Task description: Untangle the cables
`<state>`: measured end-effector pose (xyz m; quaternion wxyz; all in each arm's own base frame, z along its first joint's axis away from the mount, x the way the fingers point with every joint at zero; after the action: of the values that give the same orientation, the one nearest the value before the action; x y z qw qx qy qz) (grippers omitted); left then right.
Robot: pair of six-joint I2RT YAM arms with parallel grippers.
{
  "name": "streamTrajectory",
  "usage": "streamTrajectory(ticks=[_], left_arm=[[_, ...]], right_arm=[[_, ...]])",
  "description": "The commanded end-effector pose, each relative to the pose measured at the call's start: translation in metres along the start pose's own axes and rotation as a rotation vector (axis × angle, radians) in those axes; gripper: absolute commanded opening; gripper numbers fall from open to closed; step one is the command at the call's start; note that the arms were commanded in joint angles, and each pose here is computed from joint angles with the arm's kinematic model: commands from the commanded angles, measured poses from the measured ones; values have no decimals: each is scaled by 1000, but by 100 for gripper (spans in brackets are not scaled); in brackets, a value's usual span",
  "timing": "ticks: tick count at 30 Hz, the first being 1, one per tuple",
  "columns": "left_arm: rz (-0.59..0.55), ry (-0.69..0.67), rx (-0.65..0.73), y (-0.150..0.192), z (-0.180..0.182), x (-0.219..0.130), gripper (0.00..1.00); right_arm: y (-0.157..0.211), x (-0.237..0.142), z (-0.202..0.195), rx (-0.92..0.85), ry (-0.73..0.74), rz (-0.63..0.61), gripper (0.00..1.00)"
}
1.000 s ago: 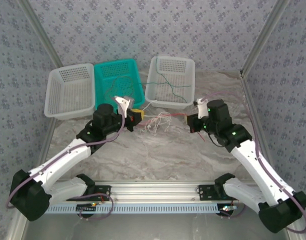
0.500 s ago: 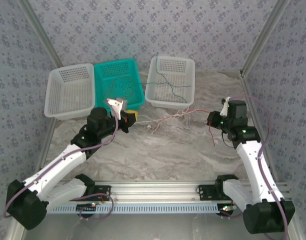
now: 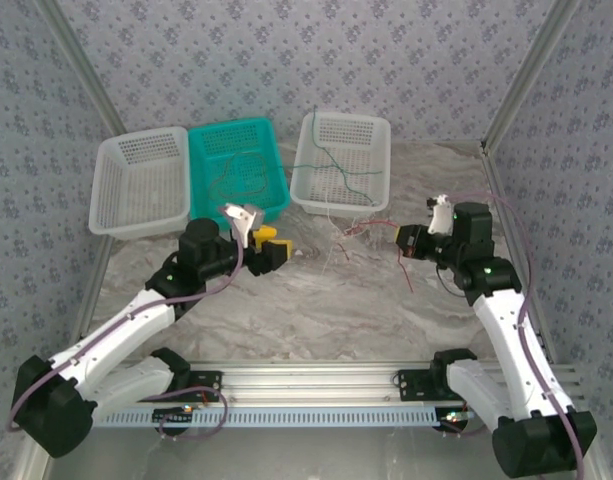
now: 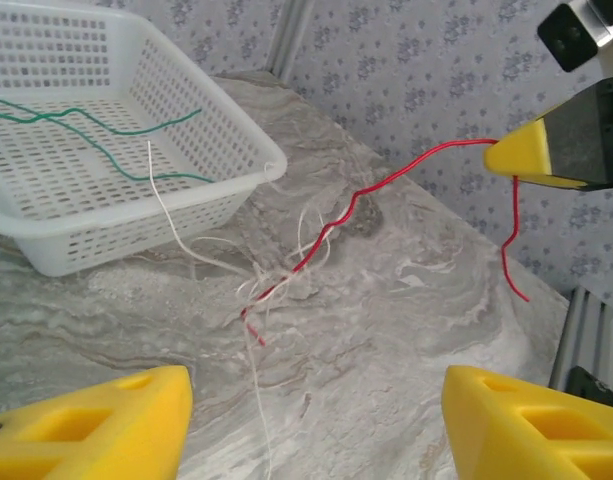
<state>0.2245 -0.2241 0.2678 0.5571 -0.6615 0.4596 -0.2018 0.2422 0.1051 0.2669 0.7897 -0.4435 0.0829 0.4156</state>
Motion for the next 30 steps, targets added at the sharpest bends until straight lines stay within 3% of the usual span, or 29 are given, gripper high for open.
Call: streamTrajectory(ticks=[1,10,19,26,30], left_arm=[[-25,72,98,-21,-18,1,69],[75,200,98,-6,-37,41,70],[158,266,59,25,-38,76,71],[199,103,35,49,-11,86,52],[171,40,34,55,-4,73,54]], right_arm=[[3,1,22,-84,-49,37,0],[6,-2,74,-234,-205,63,0],[-4,-13,85,-223,-230,-4,0],[-21,-33,70,-191,-80,-127,0],[-35,-51,53,-131,14,-233,0]])
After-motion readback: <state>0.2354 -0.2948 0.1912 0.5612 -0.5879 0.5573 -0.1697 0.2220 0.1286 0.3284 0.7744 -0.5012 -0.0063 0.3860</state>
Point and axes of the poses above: each hand's point on the last joint's axis, 136 mm out from that joint toward the fingers, its own x axis out along the fingers, its own z axis along the line the jaws close on, y = z × x, the point moved 4 cm from there along -x, back along the fingers, and after that the axes turned 4 degrees about x, right-handed, at the moved point
